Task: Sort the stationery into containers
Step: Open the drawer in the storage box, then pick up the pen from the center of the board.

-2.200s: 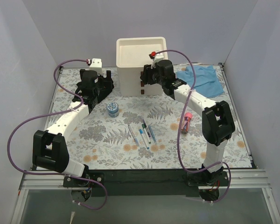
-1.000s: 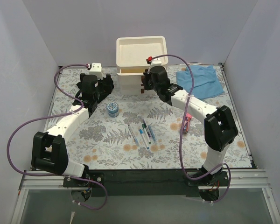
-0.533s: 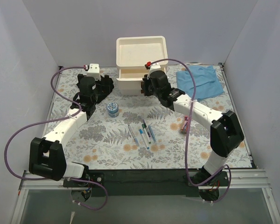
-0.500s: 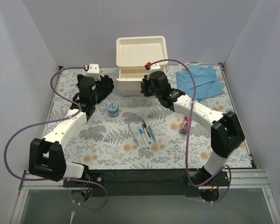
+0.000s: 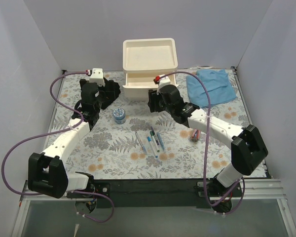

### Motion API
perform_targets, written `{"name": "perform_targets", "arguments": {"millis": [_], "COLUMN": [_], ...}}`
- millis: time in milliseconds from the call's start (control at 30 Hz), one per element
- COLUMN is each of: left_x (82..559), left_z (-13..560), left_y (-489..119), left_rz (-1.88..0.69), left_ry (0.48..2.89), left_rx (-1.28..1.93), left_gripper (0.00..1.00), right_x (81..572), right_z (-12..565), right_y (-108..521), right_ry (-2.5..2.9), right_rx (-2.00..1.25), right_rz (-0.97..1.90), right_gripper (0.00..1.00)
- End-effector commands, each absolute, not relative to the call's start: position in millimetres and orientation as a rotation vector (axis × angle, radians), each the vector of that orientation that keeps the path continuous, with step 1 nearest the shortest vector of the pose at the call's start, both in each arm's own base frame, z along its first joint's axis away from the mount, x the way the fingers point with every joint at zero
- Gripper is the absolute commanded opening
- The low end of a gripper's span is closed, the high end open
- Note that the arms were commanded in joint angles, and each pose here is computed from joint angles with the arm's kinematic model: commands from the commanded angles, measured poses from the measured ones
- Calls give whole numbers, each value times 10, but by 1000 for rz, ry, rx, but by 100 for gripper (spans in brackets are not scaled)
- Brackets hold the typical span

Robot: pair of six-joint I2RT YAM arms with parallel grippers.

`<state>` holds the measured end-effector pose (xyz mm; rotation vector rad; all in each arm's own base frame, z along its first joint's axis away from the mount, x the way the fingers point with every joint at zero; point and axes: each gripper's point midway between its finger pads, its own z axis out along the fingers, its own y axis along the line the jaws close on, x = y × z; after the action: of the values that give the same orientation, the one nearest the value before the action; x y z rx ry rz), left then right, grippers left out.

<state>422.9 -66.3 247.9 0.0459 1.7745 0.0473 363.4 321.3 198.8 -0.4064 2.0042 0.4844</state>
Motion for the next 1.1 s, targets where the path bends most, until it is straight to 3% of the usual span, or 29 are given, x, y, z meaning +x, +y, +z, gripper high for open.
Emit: {"name": "perform_targets", "arguments": {"millis": [0, 233, 567, 800, 1067], "left_x": [4106, 3982, 3765, 3726, 3704], "left_z": [2679, 2524, 2226, 2173, 2100], "left_y": [-584, -378, -291, -260, -264], "left_rz": [57, 66, 48, 58, 57], "left_ry": [1731, 1789, 1890, 1885, 1891], "left_rx": [39, -14, -52, -55, -56], "left_gripper": [96, 95, 95, 95, 95], "right_x": [3351, 2749, 2595, 2499, 2448], "right_z": [2013, 1183, 707, 569, 417], "right_y": [3009, 2705, 2740, 2768, 2820], "right_ry": [2016, 2254, 2425, 2484, 2527], "right_rx": [-435, -545, -536, -546, -554], "right_rz": [504, 501, 516, 515, 502], "right_gripper": [60, 54, 35, 47, 48]}}
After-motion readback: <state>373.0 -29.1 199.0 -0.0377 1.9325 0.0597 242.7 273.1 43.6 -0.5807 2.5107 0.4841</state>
